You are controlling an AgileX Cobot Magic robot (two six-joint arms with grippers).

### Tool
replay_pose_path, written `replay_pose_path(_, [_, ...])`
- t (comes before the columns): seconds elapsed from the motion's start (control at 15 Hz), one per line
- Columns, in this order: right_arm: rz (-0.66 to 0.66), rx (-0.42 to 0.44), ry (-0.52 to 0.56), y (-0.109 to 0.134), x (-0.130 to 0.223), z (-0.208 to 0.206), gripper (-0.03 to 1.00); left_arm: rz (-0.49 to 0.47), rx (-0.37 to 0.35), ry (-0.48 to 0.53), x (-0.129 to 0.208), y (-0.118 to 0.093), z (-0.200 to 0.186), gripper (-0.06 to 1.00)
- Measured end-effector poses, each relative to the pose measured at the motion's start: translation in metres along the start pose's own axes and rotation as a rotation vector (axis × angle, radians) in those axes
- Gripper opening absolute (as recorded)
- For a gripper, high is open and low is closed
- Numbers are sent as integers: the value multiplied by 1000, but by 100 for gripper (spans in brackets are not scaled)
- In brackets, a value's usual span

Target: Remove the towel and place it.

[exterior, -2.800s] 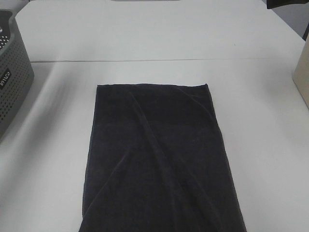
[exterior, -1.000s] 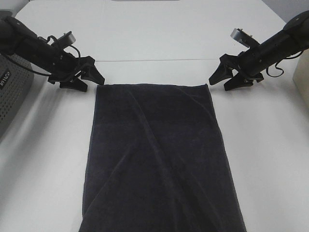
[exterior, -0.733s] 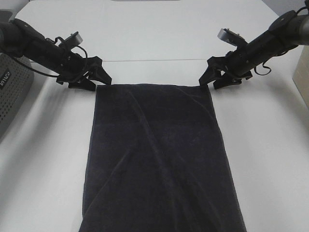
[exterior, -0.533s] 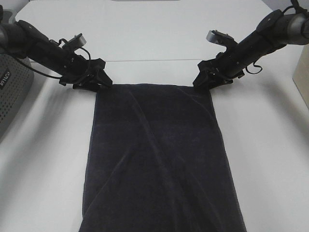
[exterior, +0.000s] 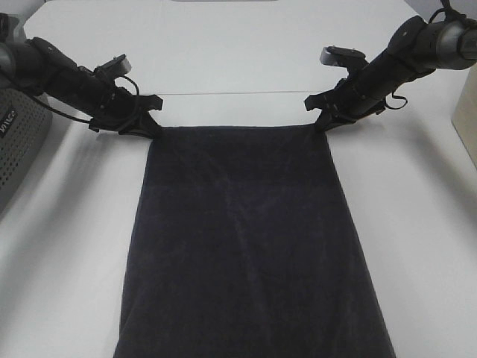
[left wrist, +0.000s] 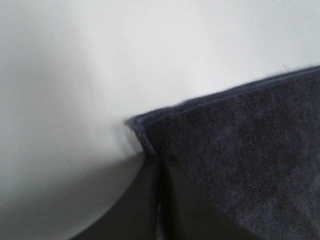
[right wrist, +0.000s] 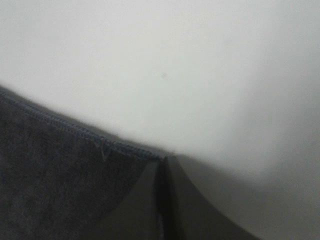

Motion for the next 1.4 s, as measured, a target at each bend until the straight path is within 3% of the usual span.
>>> replay_pose_path(0.2, [-1,86,-174,-16,-27,5,1,63,-87,-106,-17,6,5,0])
replay_pose_path(0.47, [-4,166,-355,-27,-55,-3,1,237,-213,-262,-48,-7,12,0])
replay_pose_path(0.67, [-7,187,-406,-29,-63,-7,1,294,-320,-395,-79,-9,2,0])
replay_pose_path(0.93, [6,211,-480,-31,-73,-7,1,289,-341,-418,-81,-5,7,0])
replay_pose_path(1.2, [8,213,-464,-32,-65,7,1,280,-361,-434,-81,2,16,0])
replay_pose_path(1.33, [9,227,-490,-35,-69,4,12,282,-380,-451,-84,4,13,2])
replay_pose_path(1.4, [13,234,-500,-39,-70,2,17,278,-403,-468,-87,10,9,8])
Point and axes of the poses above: a point on each arm's last joint axis where the gripper is mounted, z pointing out along that axis toward the gripper, y along the wrist's bending axis when the last joint is at zero, x = y × z, the point moved 8 cm from there along z, pointing out along that axis toward the gripper, and after that the axes turned 8 degrees about z, right-handed, at the moved point
